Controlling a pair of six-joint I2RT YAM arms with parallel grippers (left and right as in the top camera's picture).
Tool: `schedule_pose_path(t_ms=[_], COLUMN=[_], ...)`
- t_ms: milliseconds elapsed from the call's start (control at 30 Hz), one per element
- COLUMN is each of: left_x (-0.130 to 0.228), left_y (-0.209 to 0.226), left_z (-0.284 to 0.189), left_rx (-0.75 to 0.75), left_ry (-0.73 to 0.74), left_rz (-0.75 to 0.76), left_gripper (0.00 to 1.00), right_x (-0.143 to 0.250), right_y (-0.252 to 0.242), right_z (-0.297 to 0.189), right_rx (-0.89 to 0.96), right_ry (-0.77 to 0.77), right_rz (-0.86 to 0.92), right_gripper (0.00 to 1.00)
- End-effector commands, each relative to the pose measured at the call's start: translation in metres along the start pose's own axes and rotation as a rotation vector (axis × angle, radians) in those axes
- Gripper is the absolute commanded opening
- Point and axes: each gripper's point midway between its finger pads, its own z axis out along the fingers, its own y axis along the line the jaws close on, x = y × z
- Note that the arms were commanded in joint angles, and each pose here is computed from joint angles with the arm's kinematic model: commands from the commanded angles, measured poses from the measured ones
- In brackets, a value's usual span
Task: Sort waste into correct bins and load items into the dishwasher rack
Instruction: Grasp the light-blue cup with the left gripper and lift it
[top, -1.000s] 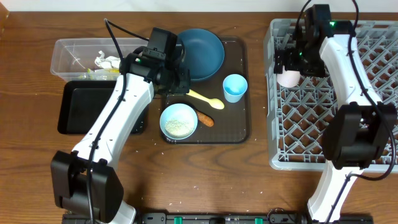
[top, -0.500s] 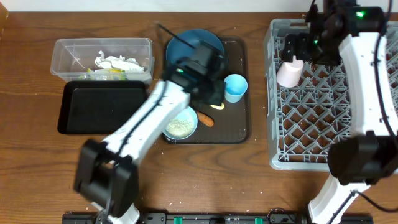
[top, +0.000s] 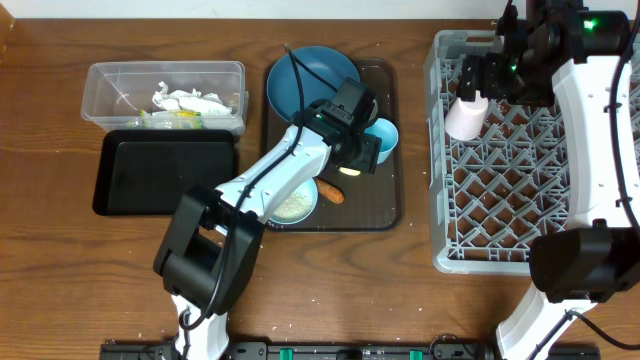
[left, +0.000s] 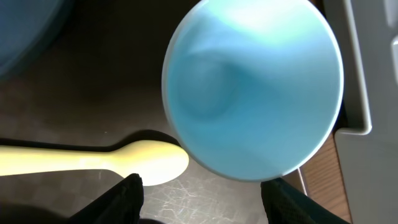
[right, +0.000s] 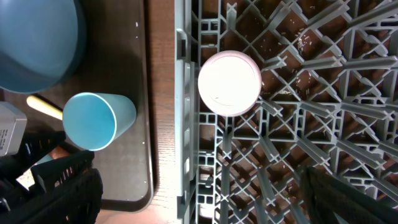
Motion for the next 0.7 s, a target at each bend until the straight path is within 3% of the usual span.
schedule_pose_path(t_ms=[0,167,300,667], left_x=[-0.001,-0.013,-0.03,-0.041], left_y=[-0.01,-0.021,0.001,0.026], left_z=[-0.007,-0.033,-0.041,0.022], left_rx=[0.057,0.09,-0.034,-0.115], left_ry=[-0.001,-0.058,-0.153,-0.193], left_rz=[-0.021,-0.059,-0.164,-0.24], left_gripper=[0.64,0.64,0.68,0.67], right_x=[-0.001,-0.001,-0.002,0.0], right_y=[-0.001,-0.002,-0.002,-0.001], right_z=[-0.003,-0.003,-0.003,-0.002], right_rx=[0.01,0.02,0.019,0.019], right_ry=[-0.009,-0.009,-0.013,-0.002], right_rz=[-0.017,-0.017,-0.018,-0.019], right_gripper=[0.99,0.99,0.99,0.99])
